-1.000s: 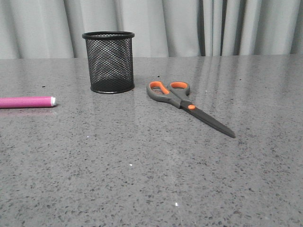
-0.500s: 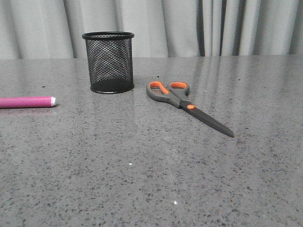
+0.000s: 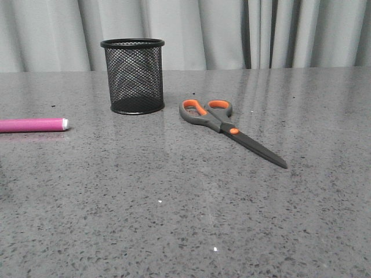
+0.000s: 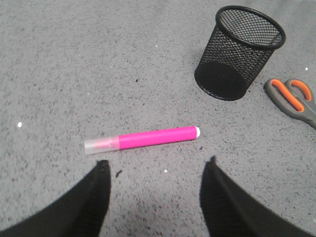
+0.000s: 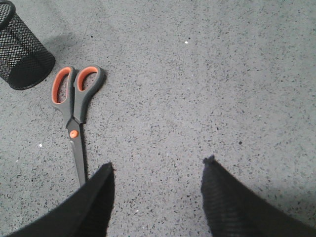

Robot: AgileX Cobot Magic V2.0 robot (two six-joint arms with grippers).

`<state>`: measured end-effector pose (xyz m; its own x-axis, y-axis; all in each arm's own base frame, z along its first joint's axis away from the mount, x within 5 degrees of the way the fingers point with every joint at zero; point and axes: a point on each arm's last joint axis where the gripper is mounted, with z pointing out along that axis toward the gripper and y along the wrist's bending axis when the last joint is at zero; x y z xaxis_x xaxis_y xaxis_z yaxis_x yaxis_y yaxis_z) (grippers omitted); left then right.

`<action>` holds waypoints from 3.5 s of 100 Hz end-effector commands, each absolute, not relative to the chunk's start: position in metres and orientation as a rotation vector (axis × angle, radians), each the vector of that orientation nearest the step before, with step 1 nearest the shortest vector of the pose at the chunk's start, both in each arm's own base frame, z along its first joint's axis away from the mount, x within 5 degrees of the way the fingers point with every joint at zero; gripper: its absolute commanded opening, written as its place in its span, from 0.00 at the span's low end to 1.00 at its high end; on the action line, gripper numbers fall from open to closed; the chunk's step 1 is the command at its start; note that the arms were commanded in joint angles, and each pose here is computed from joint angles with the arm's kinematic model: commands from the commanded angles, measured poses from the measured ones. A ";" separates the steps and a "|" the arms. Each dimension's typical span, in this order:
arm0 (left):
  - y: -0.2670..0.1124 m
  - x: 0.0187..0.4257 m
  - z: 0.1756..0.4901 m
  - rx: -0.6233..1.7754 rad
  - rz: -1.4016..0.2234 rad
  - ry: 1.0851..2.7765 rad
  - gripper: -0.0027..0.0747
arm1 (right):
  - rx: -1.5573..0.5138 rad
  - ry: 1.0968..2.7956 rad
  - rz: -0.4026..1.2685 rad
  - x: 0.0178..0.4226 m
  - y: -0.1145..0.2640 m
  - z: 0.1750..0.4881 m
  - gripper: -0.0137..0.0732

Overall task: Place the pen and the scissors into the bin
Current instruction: 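Lower the left gripper onto the pink marker and close on it, then lift the pink marker with the left gripper over the mesh cup, then release the marker upright into the cup and withdraw the left gripper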

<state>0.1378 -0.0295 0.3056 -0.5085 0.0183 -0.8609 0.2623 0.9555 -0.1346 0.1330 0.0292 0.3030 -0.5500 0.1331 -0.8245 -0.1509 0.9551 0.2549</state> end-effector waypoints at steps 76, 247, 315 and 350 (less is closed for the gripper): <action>-0.056 0.291 0.292 1.673 -0.221 1.905 0.53 | -0.092 2.017 0.299 0.138 0.028 0.319 0.61; -0.153 0.357 0.374 1.031 -0.641 1.474 0.01 | -0.111 2.023 0.294 0.138 0.028 0.319 0.61; -0.167 0.382 0.327 1.015 -0.737 1.562 0.28 | -0.113 2.029 0.295 0.137 0.029 0.318 0.61; -0.145 0.371 0.383 0.975 -0.782 1.461 0.47 | -0.110 2.023 0.294 0.138 0.028 0.319 0.61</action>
